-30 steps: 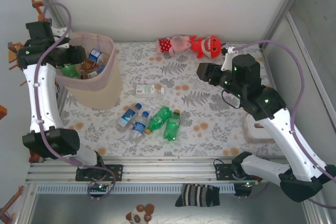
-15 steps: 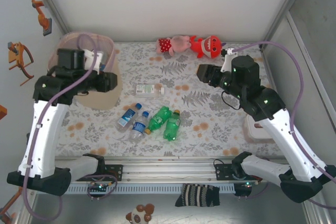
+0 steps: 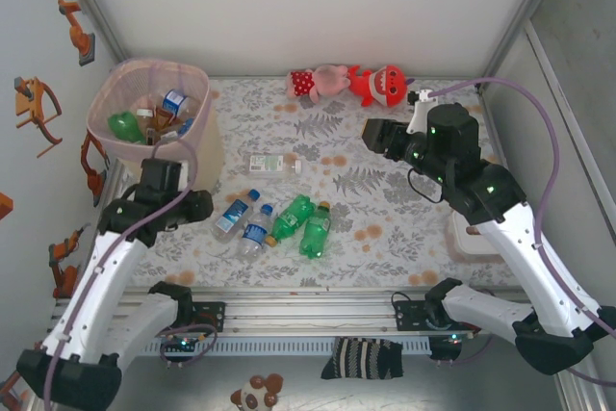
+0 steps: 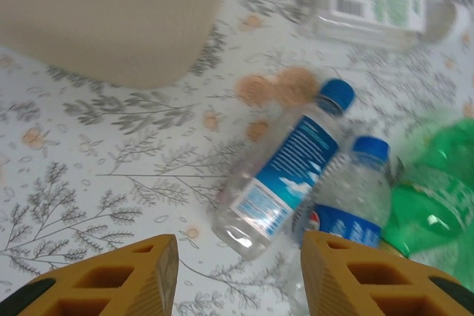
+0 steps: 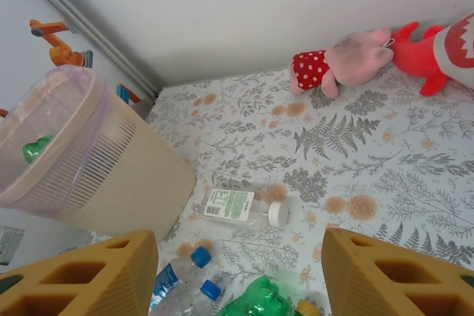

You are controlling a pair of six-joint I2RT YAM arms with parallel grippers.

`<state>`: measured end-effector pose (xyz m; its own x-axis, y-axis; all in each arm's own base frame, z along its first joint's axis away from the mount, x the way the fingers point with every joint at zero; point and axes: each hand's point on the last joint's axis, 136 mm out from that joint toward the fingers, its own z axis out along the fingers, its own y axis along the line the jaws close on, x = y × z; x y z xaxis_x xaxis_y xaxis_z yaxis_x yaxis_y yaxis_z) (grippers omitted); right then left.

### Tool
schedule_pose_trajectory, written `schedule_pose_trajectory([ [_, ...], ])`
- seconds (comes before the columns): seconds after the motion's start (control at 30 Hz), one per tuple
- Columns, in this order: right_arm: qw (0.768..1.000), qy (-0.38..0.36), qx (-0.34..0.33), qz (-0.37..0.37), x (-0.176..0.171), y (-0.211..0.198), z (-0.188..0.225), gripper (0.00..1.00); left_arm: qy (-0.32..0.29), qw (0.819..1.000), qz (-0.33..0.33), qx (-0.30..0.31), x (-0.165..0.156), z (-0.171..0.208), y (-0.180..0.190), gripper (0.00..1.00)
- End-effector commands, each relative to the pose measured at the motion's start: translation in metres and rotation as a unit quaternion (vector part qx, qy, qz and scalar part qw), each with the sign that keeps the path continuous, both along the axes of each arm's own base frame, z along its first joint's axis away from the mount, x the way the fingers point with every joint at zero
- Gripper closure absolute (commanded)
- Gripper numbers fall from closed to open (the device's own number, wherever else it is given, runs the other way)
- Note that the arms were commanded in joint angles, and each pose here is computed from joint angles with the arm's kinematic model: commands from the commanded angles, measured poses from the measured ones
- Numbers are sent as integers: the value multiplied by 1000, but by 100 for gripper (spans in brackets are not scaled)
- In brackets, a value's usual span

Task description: Put the plastic bottles in the bin

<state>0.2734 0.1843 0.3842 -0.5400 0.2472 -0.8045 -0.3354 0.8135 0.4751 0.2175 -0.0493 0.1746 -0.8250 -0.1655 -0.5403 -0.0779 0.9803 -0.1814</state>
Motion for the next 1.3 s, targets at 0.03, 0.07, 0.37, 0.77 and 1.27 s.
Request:
schedule_pose_trajectory([
  [0.03, 1000, -6, 4, 2, -5, -2, 3, 41, -61, 991, 100, -64, 21, 8, 28, 54],
  [0.07, 1000, -6, 3, 1, -6, -3, 3, 41, -67, 988, 111, -78, 23, 8, 33, 54],
  [0.37, 1000, -2, 10, -1, -9, -5, 5, 41, -86, 961, 194, -176, 52, 4, 80, 55],
  [0.77, 1000, -6, 11, -9, -15, -12, 11, 41, -78, 963, 160, -201, 93, 4, 86, 54],
  [1.27, 1000, -13, 10, -18, -21, -20, 16, 41, -69, 970, 104, -209, 135, 2, 61, 54],
])
